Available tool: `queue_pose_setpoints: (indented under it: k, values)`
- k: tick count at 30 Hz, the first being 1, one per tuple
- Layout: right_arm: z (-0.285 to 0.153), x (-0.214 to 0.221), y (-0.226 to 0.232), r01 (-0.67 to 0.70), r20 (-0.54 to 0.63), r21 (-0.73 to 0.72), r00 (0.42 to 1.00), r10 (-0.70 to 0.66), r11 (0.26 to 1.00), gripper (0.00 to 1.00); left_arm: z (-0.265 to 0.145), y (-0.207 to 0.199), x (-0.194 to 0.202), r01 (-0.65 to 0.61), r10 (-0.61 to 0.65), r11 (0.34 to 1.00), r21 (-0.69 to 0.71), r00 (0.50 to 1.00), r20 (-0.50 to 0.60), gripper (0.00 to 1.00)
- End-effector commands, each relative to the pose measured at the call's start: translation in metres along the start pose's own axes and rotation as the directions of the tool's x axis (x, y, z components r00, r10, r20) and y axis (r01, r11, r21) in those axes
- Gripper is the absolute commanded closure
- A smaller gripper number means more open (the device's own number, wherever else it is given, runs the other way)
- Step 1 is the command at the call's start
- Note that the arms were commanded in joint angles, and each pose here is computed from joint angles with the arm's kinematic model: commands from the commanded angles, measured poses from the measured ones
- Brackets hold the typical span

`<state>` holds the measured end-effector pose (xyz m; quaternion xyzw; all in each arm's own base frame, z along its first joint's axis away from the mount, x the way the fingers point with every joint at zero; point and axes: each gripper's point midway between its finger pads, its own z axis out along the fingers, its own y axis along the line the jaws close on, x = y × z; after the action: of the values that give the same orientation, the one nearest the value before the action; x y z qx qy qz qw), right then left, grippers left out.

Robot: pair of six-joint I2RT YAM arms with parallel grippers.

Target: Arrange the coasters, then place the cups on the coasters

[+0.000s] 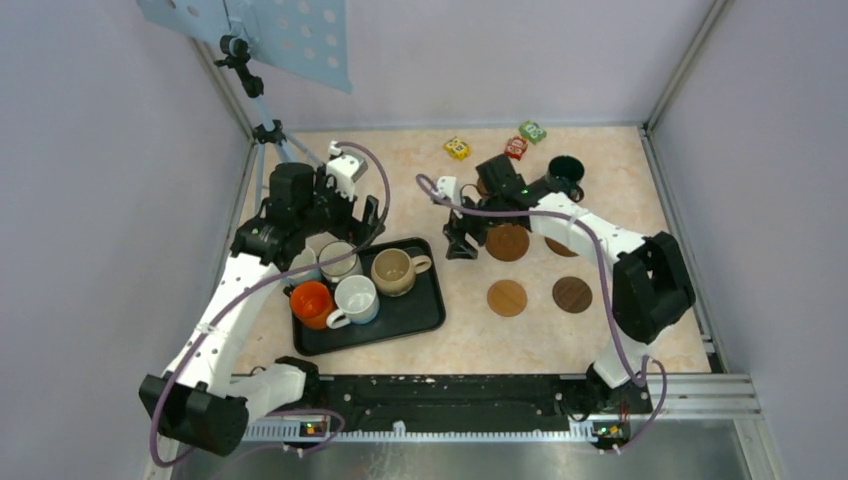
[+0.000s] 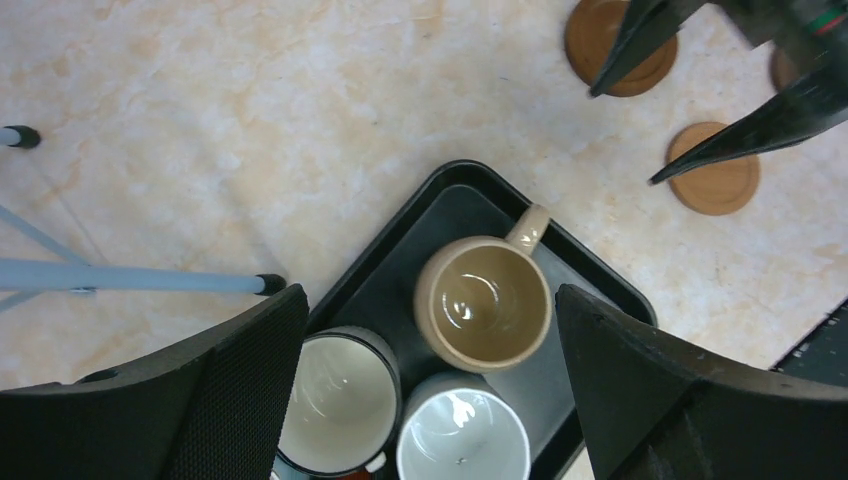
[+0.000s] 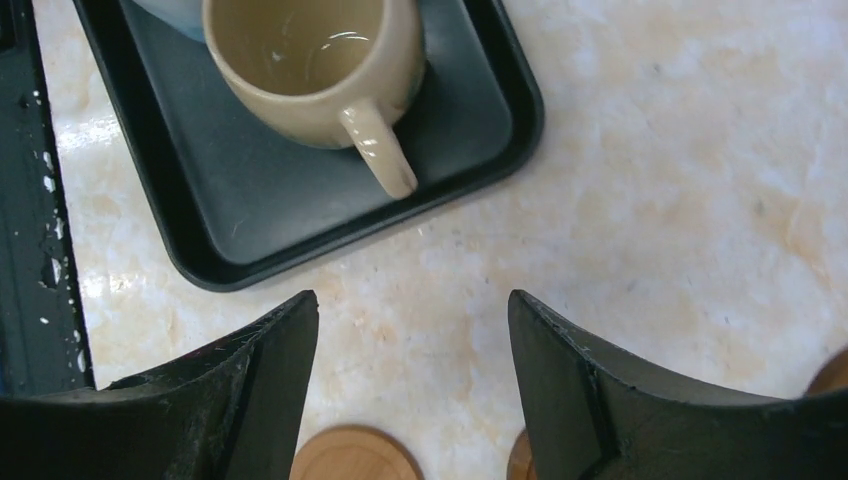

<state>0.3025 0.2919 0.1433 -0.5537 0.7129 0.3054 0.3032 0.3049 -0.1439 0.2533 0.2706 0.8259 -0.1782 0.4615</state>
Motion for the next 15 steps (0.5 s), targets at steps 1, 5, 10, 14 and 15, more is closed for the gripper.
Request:
queue_pose_setpoints:
  k: [1,5,10,14,15]
  values:
    - [0.030,-0.022,-0.002,0.192,-0.003,0.030,0.981,-0.192,0.981,0.31,-0.020,-0.008,-0.010,0.046,-0.051,0.998,0.052,0.995,0.084,0.01]
    - [0.059,-0.023,0.004,0.286,-0.038,0.011,0.958,-0.285,0.958,0.31,-0.033,0.001,-0.012,0.096,-0.102,0.994,0.057,0.987,0.125,0.01]
    - [0.084,-0.024,0.011,0.374,-0.036,-0.020,0.927,-0.374,0.927,0.31,-0.044,0.009,-0.012,0.140,-0.147,0.988,0.058,0.978,0.150,0.01]
    - [0.101,-0.024,0.026,0.438,-0.019,-0.065,0.898,-0.440,0.896,0.31,-0.048,0.015,-0.012,0.167,-0.175,0.984,0.058,0.970,0.166,0.01]
    - [0.105,-0.022,0.029,0.456,-0.025,-0.073,0.888,-0.458,0.887,0.31,-0.048,0.016,-0.012,0.175,-0.182,0.983,0.056,0.969,0.167,0.01]
